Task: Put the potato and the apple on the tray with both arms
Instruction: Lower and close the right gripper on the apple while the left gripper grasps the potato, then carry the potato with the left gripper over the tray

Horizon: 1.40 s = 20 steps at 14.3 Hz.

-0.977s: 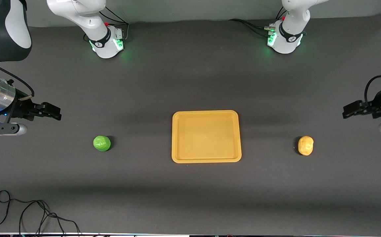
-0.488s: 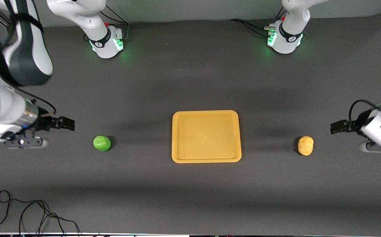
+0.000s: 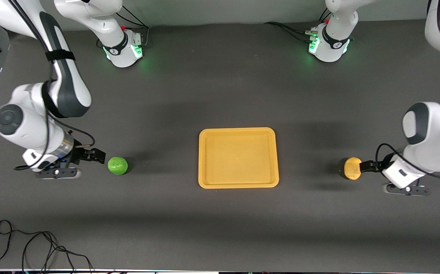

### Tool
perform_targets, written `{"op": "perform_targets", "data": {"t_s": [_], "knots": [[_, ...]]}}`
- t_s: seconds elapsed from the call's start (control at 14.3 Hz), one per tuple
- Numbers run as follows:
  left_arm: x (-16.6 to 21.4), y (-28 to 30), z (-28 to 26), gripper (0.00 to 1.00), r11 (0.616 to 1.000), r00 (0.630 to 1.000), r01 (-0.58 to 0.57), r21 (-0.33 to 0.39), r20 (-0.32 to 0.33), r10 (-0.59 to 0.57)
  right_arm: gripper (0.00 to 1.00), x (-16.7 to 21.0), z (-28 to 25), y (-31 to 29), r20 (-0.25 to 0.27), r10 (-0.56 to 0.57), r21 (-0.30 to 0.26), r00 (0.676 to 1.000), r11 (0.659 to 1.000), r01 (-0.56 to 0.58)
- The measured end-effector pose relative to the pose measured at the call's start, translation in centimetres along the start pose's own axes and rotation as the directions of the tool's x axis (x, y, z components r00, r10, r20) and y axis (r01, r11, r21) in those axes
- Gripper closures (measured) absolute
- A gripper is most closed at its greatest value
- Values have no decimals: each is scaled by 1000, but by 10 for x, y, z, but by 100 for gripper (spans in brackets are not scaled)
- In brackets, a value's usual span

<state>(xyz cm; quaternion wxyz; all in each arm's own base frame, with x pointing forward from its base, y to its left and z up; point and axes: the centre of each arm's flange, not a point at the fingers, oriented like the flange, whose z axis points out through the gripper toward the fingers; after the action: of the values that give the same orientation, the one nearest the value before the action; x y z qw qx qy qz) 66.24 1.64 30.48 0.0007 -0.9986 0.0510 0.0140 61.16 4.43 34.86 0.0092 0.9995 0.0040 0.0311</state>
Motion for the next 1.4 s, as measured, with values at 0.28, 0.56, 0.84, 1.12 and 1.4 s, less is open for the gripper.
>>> {"op": "perform_targets", "data": {"t_s": [0.28,0.56,0.84,1.12,1.4], "knots": [[-5,3,64,0,998,998,-54,20,31,53,0,-13,58,-2,17,-5,0,1000,1000,5],[-12,5,88,0,998,998,-60,10,29,60,0,-22,112,-3,25,-8,-1,1000,1000,8],[-15,8,98,4,999,998,-53,3,28,53,2,-23,133,-4,15,-9,0,1000,1000,9],[-15,11,100,38,999,998,-49,-1,29,49,17,-22,135,-4,6,-9,1,1000,1000,9],[-13,17,95,38,1000,999,-28,0,29,28,32,-21,133,-4,2,-9,1,1000,1000,9]]}}
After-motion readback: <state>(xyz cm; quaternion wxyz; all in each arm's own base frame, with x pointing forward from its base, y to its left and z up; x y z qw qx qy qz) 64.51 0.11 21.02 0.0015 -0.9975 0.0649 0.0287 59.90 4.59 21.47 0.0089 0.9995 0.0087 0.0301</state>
